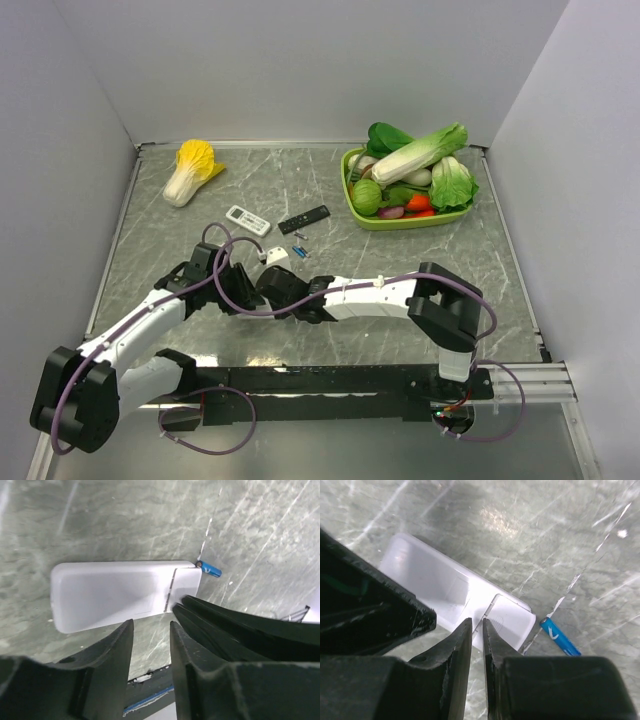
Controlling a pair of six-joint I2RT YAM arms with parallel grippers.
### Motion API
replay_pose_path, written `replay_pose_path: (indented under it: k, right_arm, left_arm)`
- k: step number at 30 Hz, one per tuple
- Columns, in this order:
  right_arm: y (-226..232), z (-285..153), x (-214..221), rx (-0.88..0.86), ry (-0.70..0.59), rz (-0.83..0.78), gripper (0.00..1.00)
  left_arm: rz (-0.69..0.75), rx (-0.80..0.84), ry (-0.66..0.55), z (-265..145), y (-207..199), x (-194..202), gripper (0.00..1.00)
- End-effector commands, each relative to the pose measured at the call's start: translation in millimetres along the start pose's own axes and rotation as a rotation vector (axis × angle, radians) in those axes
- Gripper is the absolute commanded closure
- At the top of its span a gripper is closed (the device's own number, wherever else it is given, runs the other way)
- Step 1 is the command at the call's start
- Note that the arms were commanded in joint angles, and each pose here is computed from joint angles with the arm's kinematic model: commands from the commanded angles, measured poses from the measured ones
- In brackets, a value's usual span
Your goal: Load the batteries into the remote control
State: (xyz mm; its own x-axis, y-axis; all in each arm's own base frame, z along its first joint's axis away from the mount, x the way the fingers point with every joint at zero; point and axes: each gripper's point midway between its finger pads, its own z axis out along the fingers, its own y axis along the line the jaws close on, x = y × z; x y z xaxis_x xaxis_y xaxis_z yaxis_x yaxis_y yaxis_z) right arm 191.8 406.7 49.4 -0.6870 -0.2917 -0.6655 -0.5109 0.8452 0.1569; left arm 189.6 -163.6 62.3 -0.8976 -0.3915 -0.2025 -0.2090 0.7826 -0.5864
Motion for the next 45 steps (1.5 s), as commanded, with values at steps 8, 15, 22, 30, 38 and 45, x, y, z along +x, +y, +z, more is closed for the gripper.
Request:
replay_pose_path:
  k: [8,15,22,30,38,45]
  right_arm:
    - [4.0,-53.9,-61.9,-0.035,-0.147,0.007,0.73]
    - [-30.9,-54.1,-18.1,0.022,0.009,0.161,0.58]
    - [-27.3,-42.8,1.8,-0.019,0.096,0.216,0.53]
    - [-19.0,-31.6,2.0,-0.065,0.124,0.205,0.52]
    - [-19.6,-21.7,8.6,-0.055,0.160,0.194,0.48]
    - [-18.4,-16.3,3.4,-0.065,0.154,0.183,0.48]
  left_arm:
    - [-0.018,-0.066,-0.115,-15.2,0.7,-23.7,0.52]
    - [-0.040,-0.167,-0.172,-16.2,20.6,-32.0,0.43]
    - [-0.039,-0.244,-0.190,-9.5,35.0,-39.9,0.36]
    - [-0.040,-0.259,-0.161,2.8,43.5,-34.9,0.35]
    - [-0.041,-0.267,-0.157,5.9,46.7,-34.0,0.34]
    - [-0.037,-0.268,-0.135,9.8,47.9,-31.0,0.35]
